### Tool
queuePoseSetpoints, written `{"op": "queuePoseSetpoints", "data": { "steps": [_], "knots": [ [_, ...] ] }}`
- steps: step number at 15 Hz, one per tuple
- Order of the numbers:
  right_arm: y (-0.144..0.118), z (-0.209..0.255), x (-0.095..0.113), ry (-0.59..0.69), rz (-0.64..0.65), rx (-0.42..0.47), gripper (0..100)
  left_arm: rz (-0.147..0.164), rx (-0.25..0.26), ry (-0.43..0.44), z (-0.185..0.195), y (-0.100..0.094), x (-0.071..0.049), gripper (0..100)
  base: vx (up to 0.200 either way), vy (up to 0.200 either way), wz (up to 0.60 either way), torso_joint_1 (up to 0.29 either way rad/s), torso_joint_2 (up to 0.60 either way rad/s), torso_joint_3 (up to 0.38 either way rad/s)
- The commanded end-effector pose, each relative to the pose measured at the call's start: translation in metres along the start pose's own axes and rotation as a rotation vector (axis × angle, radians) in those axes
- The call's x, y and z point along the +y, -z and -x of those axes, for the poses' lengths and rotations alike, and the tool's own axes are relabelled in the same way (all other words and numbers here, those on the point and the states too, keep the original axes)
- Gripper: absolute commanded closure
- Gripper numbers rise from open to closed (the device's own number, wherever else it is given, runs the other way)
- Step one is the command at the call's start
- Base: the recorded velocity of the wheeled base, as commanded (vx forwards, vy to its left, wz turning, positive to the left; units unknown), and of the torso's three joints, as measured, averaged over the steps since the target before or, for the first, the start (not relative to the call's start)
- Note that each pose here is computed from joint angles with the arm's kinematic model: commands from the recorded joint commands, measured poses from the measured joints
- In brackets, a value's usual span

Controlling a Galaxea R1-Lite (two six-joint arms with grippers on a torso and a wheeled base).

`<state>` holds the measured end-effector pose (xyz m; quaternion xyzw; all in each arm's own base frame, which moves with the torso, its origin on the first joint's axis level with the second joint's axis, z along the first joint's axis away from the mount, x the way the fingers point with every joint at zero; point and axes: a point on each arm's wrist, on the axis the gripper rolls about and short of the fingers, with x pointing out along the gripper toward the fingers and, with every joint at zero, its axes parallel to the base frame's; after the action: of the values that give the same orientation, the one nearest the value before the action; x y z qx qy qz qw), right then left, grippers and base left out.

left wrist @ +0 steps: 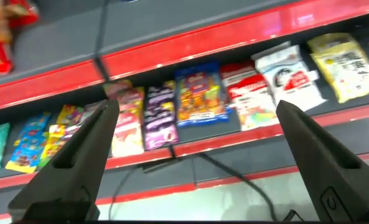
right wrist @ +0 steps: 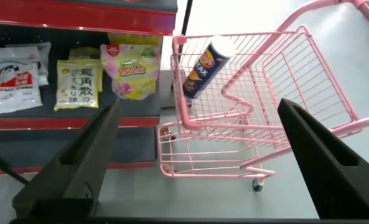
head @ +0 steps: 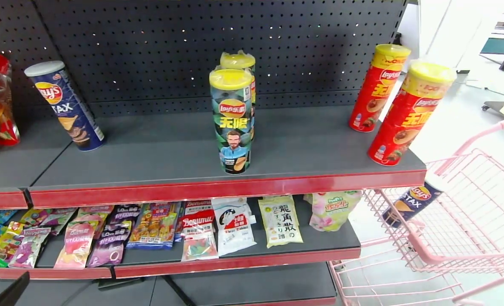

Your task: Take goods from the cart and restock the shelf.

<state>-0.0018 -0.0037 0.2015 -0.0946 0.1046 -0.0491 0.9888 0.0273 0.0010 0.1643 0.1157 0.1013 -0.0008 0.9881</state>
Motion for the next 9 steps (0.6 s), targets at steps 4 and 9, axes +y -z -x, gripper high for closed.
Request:
{"op": "queuePoseSetpoints", "data": {
  "steps": [4,9],
  "knots": [
    [0.0028,-0.0017,0.0008,-0.003,0.002,0.013,0,-0.001,-0.014,-0.001,0.0040,0.0059,-0.0019,0,0.000,-0.150,0.00,0.003,0.00,0.003],
    [0.0059,-0.0031,0.0016,-0.006,0.003,0.026,0,0.002,-0.010,0.003,0.0033,0.0065,-0.0021,0,0.000,0.000,-0.24,0.001,0.00,0.000]
  ]
}}
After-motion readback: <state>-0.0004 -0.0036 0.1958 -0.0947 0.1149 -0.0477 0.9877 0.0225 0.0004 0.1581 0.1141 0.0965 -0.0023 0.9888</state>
